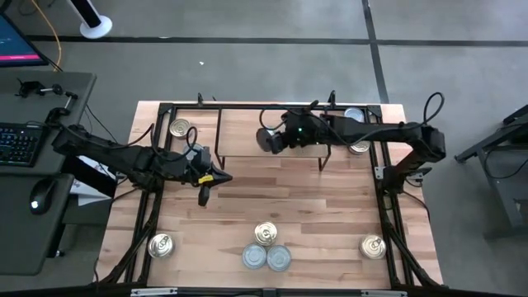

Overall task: Stack canned seafood by type on shelf
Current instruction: Put the white-green tuna can on the shelf

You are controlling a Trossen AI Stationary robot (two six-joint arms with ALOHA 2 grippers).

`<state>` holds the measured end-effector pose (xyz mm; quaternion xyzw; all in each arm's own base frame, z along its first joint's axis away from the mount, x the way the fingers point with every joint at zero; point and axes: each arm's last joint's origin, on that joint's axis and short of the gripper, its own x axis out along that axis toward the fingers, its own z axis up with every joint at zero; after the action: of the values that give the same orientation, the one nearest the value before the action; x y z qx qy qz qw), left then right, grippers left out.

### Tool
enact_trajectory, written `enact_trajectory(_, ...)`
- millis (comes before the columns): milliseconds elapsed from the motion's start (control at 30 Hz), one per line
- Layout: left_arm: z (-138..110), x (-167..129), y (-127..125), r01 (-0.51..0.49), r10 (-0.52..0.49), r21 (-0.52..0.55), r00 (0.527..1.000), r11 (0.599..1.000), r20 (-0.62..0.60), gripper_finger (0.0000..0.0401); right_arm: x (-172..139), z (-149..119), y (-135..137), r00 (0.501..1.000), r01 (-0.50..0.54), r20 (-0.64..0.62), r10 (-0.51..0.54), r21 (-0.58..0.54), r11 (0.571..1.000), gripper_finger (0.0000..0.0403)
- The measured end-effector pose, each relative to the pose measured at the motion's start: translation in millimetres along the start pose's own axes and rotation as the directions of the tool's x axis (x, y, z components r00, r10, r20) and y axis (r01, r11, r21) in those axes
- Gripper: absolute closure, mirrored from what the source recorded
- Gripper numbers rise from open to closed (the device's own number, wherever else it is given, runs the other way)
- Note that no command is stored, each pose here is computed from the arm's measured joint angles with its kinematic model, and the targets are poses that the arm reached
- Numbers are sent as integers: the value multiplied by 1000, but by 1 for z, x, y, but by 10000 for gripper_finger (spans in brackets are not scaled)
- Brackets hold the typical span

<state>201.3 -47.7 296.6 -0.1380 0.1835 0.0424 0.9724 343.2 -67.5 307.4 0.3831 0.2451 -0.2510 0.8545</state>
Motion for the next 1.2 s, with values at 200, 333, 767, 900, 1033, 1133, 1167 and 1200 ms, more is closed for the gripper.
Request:
enact_trajectory(200,-1,0,-1,3,-3,2,1000,1000,-3,401,8,4,-22,999,46,14,-48,112,993,286)
enact_trajectory(333,-1,0,-1,1,-1,4,1000,1000,-9,401,9,7,-25,998,49,19,-52,121,991,253)
enact_trajectory(767,-1,0,-1,0,0,4,1000,1000,-11,401,9,8,-35,993,116,-5,-116,55,992,176)
enact_trajectory(900,-1,0,-1,0,0,4,1000,1000,-11,401,2,17,-38,986,166,-29,-166,-1,986,175)
enact_trajectory(1033,-1,0,-1,0,0,4,1000,1000,-12,401,-6,25,-40,976,210,-46,-212,-47,977,175)
enact_trajectory(1133,-1,0,-1,0,0,4,1000,1000,-12,401,-12,31,-36,970,239,-20,-241,-85,967,174)
enact_trajectory(1167,-1,0,-1,0,0,4,1000,1000,-12,401,-15,34,-34,970,243,-7,-245,-100,965,174)
enact_trajectory(1200,-1,0,-1,0,0,4,1000,1000,-12,401,-17,37,-31,971,238,8,-239,-107,965,174)
